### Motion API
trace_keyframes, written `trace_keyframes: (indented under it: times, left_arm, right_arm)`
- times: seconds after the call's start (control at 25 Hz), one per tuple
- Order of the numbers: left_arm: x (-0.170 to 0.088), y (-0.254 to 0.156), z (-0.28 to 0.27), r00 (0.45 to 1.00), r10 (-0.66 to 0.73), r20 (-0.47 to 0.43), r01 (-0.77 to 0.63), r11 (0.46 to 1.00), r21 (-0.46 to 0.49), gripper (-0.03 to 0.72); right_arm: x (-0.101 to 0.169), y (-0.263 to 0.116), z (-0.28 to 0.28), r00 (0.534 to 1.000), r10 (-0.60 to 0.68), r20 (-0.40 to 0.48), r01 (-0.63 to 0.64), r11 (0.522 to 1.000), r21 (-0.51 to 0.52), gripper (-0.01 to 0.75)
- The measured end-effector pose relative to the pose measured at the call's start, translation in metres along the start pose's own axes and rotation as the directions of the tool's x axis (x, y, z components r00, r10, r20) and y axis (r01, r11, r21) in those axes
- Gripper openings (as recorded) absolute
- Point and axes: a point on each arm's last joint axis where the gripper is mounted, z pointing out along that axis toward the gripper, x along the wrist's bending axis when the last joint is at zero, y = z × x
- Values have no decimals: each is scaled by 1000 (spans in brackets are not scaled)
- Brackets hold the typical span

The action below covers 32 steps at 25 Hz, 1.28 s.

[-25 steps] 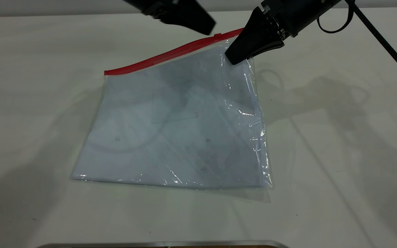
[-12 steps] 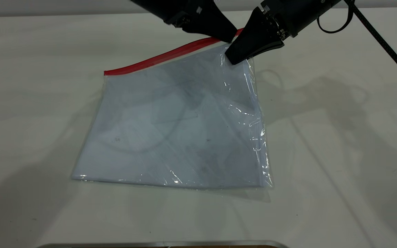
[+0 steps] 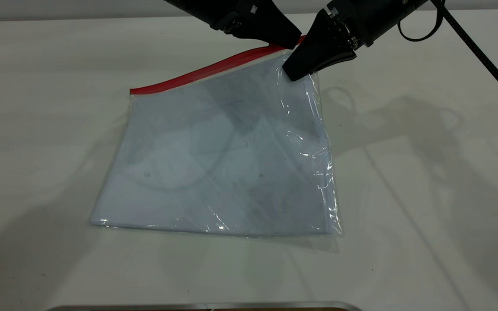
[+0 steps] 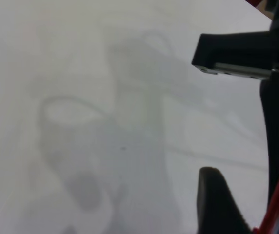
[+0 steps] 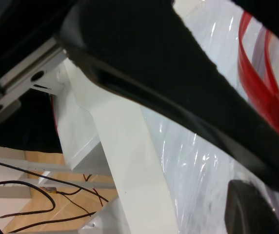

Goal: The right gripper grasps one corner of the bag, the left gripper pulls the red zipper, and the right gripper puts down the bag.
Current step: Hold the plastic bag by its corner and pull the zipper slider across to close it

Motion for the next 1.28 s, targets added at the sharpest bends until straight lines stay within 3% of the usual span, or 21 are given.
trace_keyframes:
  times: [0.64,1.0,1.28]
  left_arm:
    - [0,-3,0,1000,16,5,-16,999,28,370]
    - [0,-5,0,999,39,1,-39,998,56,166]
    - [1,-5,-1,998,60,-12,-59,996,60,124]
  right_arm:
    - [0,0,0,1000,0,0,0,1000,0,35]
    - [-1,0,0,1000,0,6,0,1000,0,36]
    - [-1,0,0,1000,0,12,0,1000,-1,37]
